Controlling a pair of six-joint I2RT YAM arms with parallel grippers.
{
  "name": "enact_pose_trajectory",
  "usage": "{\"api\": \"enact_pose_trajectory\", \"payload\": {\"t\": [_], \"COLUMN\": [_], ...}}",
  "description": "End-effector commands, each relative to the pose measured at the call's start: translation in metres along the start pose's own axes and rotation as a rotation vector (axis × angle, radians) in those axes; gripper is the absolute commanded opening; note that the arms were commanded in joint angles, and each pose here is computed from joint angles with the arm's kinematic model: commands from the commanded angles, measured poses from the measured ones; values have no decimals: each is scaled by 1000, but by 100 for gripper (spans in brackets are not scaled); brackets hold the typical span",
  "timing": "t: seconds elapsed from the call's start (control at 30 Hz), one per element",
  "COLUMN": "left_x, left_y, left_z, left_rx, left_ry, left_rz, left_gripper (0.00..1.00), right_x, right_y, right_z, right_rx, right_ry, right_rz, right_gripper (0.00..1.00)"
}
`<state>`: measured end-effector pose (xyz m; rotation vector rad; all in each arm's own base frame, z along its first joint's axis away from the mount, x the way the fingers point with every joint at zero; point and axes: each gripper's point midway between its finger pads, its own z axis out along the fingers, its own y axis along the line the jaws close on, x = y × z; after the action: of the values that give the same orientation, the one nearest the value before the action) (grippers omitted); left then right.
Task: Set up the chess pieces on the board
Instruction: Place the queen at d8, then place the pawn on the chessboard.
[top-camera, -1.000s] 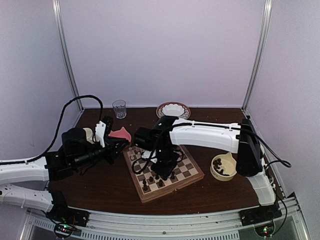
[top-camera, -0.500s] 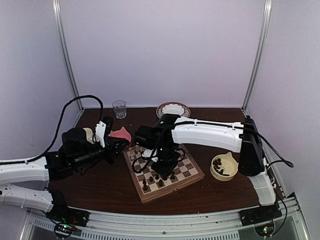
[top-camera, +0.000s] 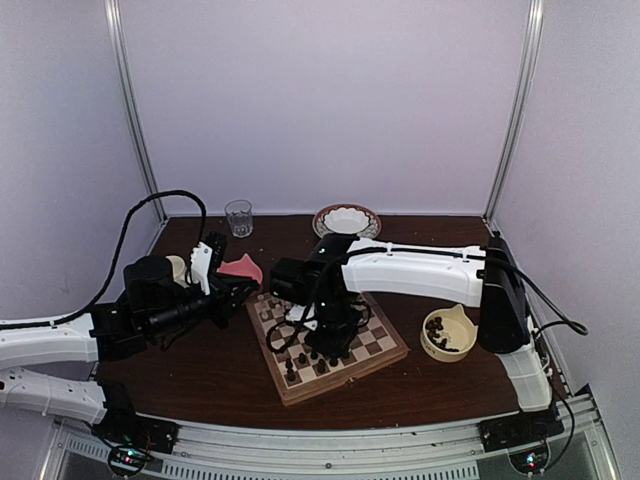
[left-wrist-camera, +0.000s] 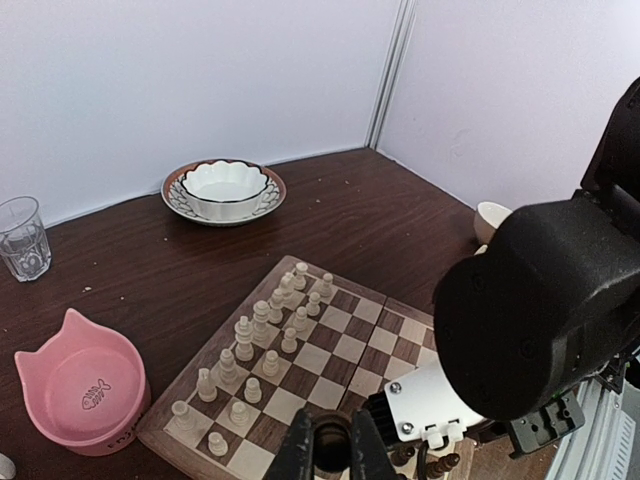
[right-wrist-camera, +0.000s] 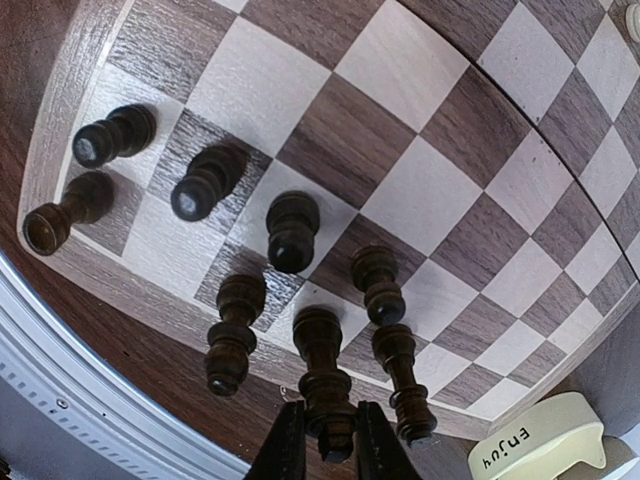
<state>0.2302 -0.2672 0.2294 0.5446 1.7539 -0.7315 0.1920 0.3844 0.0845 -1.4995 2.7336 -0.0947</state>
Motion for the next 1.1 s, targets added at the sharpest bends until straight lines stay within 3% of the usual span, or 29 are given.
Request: {"api": "enact_pose_trajectory", "payload": {"t": [0.0,0.1,0.27,0.33,0.77,1.07], "left_x": [-14,-14,-13,-13,-9,7], "left_y": [-5,-5,-5,-5,-5,-18], "left_z": [1,1,1,1,6,27], "left_rx": [20,20,22,23,23,69], "left_ry": [-42,-43,-40,-39,-20,94], "left_rz": [12,12,12,12,15,47], "left_gripper": [0,0,0,0,0,0], "right_x": [3,2,2,1,-17,-29], "right_y": [3,4,2,2,0,-71], "right_z": [-12,-11,-11,-13,-83,-109], "right_rx": [-10,-9,-1,-2,-62,-53], "right_ry": [-22,-23,-26,-36,-294,-587], "right_rz": [-12,-14,-14,-12,15,170], "right_gripper": [6,10,31,35,40,40]}}
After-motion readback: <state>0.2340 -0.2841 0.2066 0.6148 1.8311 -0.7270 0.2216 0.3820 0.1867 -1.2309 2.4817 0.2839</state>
